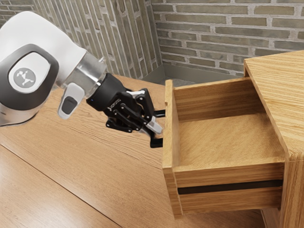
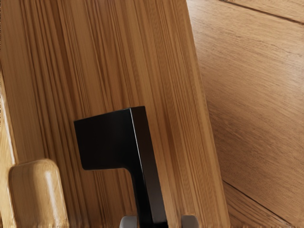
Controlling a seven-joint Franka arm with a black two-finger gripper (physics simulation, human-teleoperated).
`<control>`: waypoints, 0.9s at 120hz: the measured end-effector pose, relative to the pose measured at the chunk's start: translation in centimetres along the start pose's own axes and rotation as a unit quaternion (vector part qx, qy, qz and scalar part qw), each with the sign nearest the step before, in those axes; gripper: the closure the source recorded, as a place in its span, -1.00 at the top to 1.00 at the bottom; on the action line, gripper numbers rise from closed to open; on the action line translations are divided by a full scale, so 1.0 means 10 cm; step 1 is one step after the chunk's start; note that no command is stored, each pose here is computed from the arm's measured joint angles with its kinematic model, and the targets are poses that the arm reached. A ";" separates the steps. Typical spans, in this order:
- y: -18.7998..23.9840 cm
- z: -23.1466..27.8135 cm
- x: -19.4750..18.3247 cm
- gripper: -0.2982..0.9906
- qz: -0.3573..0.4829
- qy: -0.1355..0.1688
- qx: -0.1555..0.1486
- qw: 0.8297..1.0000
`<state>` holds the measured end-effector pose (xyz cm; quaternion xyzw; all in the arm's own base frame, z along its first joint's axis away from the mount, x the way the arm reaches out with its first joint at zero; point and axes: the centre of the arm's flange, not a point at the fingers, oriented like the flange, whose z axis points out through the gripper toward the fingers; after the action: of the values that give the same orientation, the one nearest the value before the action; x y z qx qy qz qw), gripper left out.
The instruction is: Pull the drawer handle with one arm to open the drawer
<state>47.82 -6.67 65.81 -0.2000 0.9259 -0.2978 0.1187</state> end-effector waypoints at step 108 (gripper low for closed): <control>0.48 -0.38 0.09 -0.50 -0.029 -0.014 0.009 0.999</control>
<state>44.30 -1.59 65.92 -0.2297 0.9151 -0.3071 0.1244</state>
